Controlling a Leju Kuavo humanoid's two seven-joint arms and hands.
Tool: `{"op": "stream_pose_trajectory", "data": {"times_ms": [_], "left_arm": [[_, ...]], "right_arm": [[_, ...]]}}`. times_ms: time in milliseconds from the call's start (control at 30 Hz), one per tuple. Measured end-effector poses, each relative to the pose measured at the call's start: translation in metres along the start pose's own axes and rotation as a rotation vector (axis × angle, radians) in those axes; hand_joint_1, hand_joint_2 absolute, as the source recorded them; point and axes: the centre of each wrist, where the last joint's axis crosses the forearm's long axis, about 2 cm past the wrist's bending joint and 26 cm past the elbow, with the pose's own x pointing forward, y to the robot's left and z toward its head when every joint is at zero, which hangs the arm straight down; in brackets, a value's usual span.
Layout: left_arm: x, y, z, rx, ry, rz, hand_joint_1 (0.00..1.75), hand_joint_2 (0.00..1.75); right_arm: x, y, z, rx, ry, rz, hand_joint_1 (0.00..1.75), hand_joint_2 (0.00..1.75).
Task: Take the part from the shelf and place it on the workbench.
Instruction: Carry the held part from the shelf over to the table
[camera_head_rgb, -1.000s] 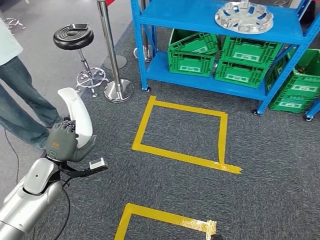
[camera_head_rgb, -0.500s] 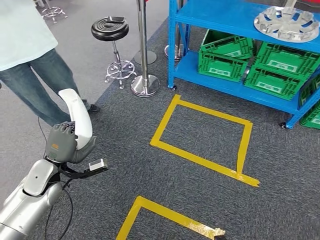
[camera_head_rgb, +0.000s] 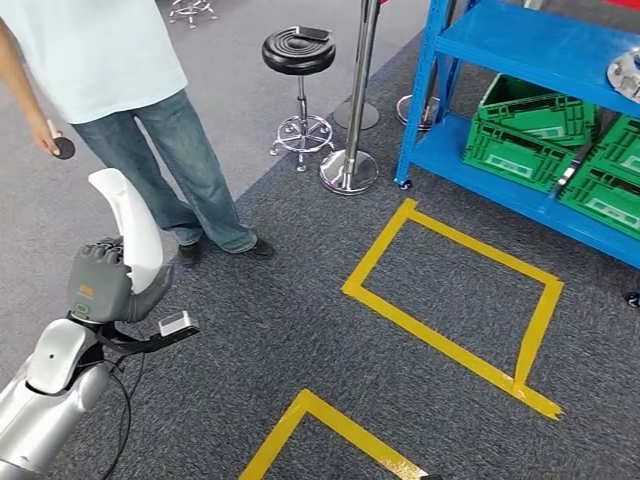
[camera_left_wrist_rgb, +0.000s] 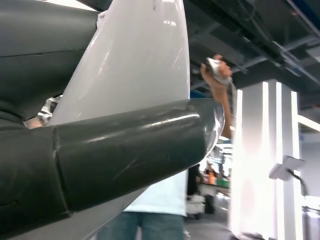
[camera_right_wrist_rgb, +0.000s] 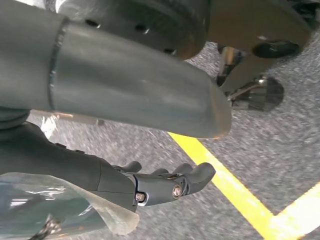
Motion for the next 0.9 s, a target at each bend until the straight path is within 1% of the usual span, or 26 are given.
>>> {"op": "stream_pose_trajectory", "data": {"times_ms": [133,367,567,767,900], "left_arm": [[0.001,0.001,0.001,0.002,-0.001,0.0,1.75,0.0],[0.002,0.003,-0.003,0.011,0.0,0.007,1.75,0.0],[0.0,0.006,-0.016,0.043,-0.007,0.011,1.75,0.0],[0.001,0.009,-0.017,0.067,-0.026,-0.019,1.75,0.0],[0.003,0.009,-0.014,0.064,-0.029,-0.019,1.75,0.0]], "right_arm": [[0.002,-0.001,0.0,0.003,0.011,0.009,0.0,0.0],[-0.001,-0.002,0.0,-0.001,0.023,0.022,0.0,0.0],[0.001,-0.002,-0.001,-0.001,0.023,0.024,0.0,0.0],[0.004,-0.004,-0.001,-0.039,-0.023,0.027,0.0,0.0],[0.001,-0.004,-0.001,-0.041,-0.024,0.029,0.0,0.0]]}}
